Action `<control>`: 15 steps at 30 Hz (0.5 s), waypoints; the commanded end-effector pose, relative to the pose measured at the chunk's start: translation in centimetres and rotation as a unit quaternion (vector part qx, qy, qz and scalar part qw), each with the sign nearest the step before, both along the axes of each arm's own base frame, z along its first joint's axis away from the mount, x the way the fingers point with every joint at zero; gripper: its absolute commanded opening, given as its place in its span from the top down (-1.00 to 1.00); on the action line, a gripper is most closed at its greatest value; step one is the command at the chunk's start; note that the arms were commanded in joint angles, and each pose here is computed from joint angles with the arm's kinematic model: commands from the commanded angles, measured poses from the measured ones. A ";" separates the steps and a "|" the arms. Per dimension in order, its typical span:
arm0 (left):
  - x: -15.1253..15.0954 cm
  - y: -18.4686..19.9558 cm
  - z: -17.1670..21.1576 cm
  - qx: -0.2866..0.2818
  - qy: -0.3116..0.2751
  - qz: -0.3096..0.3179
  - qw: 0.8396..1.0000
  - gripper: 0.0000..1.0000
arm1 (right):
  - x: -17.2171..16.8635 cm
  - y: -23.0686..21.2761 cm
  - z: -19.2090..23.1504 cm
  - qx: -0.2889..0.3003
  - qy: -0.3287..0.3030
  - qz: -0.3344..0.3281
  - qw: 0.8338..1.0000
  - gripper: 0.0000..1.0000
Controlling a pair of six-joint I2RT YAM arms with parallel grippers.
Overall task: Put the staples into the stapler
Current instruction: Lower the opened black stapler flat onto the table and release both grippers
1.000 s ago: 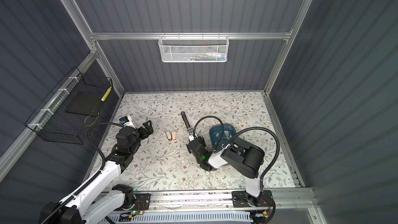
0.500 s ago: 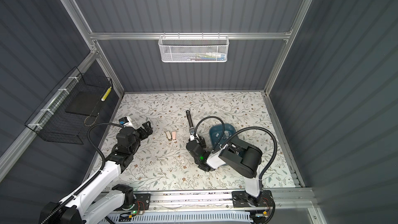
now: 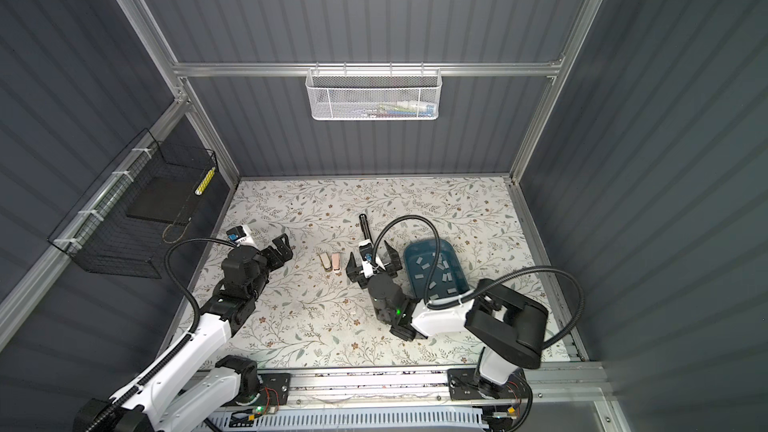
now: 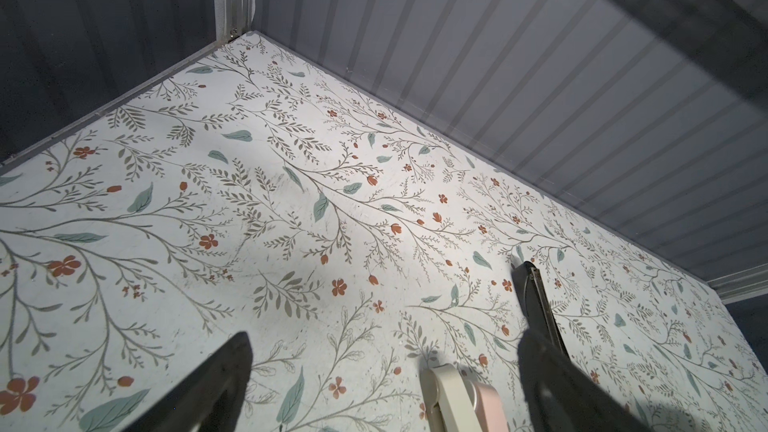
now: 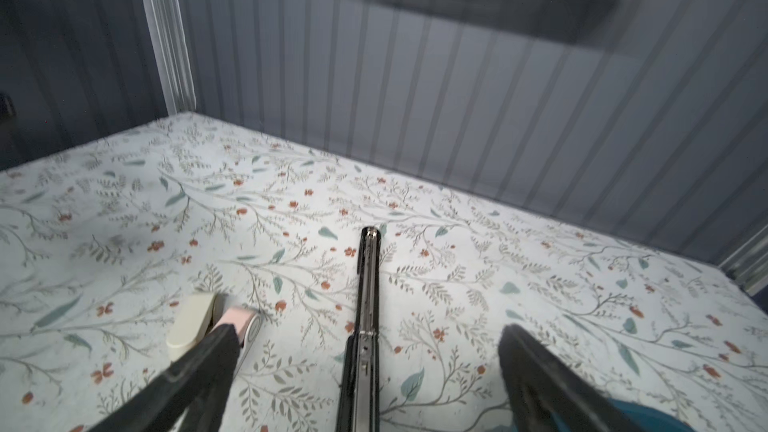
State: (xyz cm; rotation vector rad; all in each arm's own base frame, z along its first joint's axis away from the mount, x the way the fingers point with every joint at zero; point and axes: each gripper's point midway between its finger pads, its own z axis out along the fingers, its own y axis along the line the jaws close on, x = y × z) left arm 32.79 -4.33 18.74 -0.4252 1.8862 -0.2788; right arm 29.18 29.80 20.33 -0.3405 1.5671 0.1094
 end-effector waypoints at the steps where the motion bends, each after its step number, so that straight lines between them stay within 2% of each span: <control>1: 0.2 0.0 1.4 0.013 -0.019 -0.006 1.000 -0.99 | -0.4 -2.4 3.1 -0.001 -0.032 -0.019 0.999 -0.98; 4: 0.4 -0.4 1.4 0.015 -0.011 -0.017 1.000 -0.99 | -0.7 -4.4 5.6 0.004 -0.025 -0.027 0.999 -0.98; 7: 0.4 -0.8 1.5 0.020 -0.010 -0.028 0.999 -0.99 | -0.5 -6.8 5.6 0.019 0.019 -0.021 0.999 -0.98; 10: 0.4 -1.0 1.9 0.023 -0.019 -0.036 0.999 -0.99 | 0.4 -10.3 4.8 0.079 0.063 -0.026 0.995 -0.98; 13: 0.5 -1.6 2.4 0.018 -0.024 -0.054 0.998 -0.99 | 1.4 -13.0 4.3 0.146 0.106 -0.035 0.983 -0.98; 15: 0.5 -2.3 3.1 0.011 -0.034 -0.072 0.997 -0.99 | 1.5 -13.4 4.5 0.156 0.118 -0.026 0.980 -0.98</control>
